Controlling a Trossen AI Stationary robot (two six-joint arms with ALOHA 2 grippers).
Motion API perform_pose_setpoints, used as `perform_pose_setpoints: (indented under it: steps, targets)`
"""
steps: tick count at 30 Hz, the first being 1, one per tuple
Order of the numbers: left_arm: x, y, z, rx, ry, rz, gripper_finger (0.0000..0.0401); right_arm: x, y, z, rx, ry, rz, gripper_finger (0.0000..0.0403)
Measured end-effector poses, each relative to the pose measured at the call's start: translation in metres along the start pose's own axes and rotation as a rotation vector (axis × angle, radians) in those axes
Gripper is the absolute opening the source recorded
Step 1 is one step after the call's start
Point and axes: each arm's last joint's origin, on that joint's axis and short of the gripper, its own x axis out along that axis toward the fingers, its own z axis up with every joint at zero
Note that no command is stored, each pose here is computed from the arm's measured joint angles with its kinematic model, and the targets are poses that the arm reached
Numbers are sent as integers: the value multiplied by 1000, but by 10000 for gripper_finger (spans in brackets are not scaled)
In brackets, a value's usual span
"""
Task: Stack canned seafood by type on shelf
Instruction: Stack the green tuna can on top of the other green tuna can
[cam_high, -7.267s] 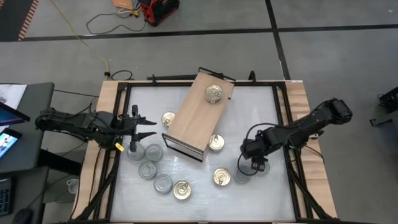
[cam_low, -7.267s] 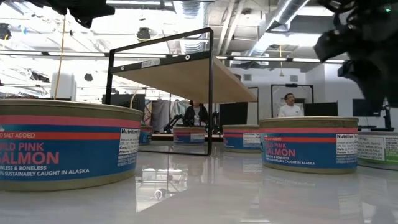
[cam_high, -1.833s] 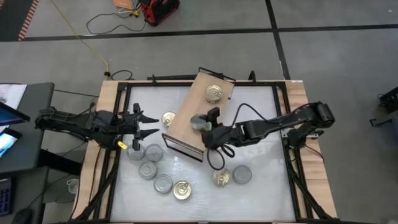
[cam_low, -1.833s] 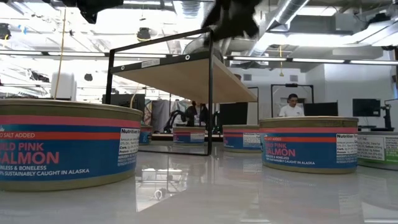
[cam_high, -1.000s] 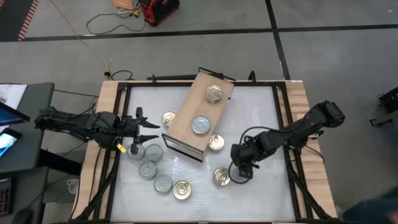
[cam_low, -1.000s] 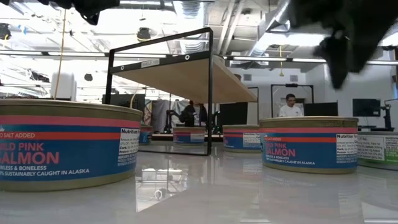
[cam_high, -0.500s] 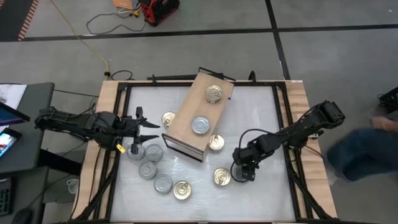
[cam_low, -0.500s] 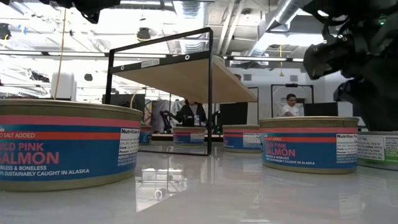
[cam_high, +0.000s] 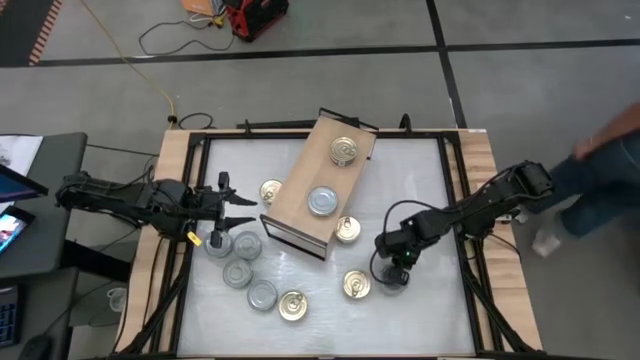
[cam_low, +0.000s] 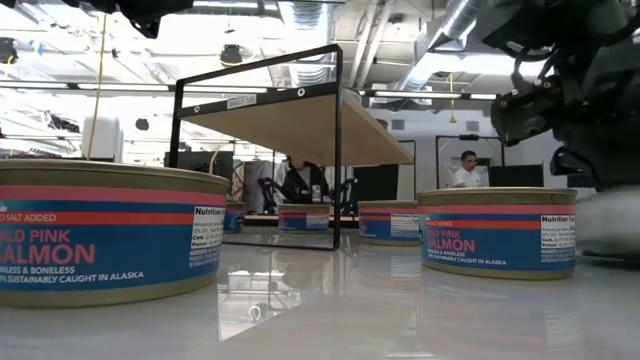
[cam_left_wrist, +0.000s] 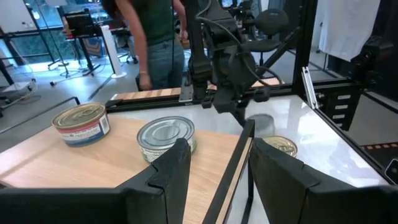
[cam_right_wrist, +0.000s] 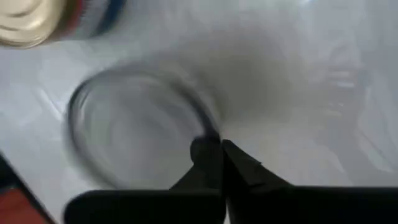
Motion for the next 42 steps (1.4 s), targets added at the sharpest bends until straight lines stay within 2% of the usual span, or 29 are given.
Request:
perform_pose_setpoints:
  steps: [9, 16, 19, 23, 28, 32, 36, 42]
  targets:
    - [0, 0, 0, 1, 3, -1, 160, -6, -26, -2, 95, 37, -194, 38]
    - [0, 0, -1, 0, 10, -1, 160, -50, -33, -11, 81, -55, -267, 45]
    - [0, 0, -1, 8, 10, 0, 160, -70, -24, -14, 17, -108, -223, 61]
    - [0, 2, -1, 5, 15, 62, 160, -85, -2, -21, -93, -156, -162, 109]
    - [0, 4, -1, 14, 23, 147, 160, -84, 25, -22, -189, -194, -108, 209]
    - [0, 5, 0, 36, 10, 184, 160, -74, 37, -21, -224, -210, -173, 280]
    - [0, 6, 4, 31, -23, 209, 160, -61, 46, -18, -236, -232, -220, 312]
    - [-1, 6, 4, 24, -25, 212, 160, -47, 57, -12, -247, -253, -204, 321]
